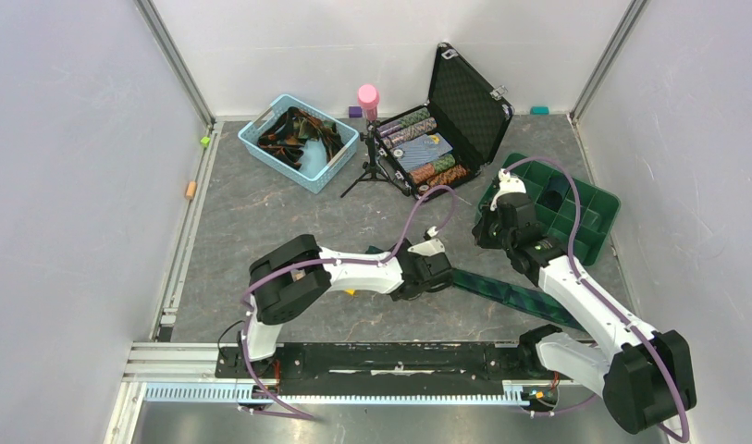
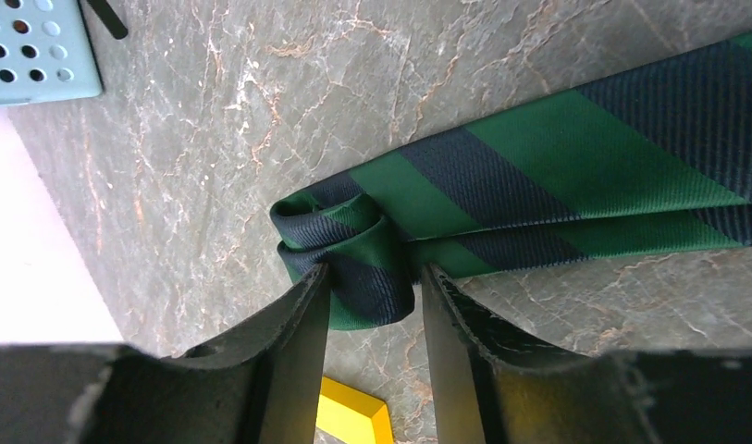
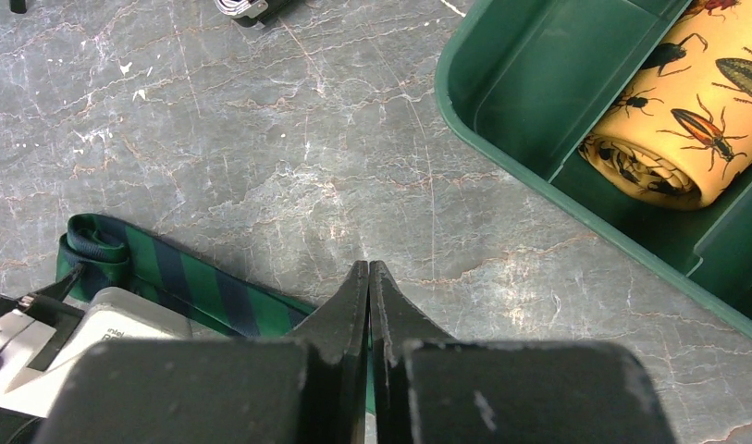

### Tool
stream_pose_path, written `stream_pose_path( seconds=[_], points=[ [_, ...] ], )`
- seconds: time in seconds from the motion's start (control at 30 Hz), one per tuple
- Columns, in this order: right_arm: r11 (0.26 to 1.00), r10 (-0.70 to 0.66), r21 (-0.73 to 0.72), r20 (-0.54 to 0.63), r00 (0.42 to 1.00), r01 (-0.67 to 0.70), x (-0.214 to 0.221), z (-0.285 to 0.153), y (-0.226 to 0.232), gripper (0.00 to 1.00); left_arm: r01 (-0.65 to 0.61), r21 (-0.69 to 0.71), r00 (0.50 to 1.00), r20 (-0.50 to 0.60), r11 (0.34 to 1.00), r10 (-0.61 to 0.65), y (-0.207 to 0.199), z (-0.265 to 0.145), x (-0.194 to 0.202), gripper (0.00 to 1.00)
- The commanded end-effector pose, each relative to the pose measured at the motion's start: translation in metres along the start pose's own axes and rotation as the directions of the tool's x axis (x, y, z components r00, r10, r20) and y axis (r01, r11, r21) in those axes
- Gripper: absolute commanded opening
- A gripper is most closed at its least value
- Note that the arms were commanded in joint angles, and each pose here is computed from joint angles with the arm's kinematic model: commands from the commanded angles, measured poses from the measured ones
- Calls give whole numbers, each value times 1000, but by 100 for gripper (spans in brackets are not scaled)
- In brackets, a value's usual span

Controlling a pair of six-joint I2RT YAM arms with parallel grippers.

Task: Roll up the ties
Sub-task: Roll the tie at the center of the board.

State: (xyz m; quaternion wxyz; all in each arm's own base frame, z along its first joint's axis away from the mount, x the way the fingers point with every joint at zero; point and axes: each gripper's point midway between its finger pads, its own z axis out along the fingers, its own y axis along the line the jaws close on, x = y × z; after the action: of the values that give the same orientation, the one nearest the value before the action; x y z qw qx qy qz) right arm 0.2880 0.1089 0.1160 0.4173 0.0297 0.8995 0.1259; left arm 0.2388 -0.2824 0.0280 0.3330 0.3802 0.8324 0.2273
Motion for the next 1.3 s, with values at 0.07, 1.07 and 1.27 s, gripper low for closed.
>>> stream_pose_path(
  seconds=[0.07,1.07,1.27],
  points=[
    [1000,-4,8,33,999,4,-8,-2,-1,3,151,160,988,14,975,-156,-22,-1,-11,50],
    [998,-22,-58,63,998,26,-16,0,11,5,276,255,945,101,927,-310,8,-31,-43,66],
    [996,-64,-53,70,995,68,-17,2,9,22,358,285,899,154,889,-411,33,-46,-53,65]
  ],
)
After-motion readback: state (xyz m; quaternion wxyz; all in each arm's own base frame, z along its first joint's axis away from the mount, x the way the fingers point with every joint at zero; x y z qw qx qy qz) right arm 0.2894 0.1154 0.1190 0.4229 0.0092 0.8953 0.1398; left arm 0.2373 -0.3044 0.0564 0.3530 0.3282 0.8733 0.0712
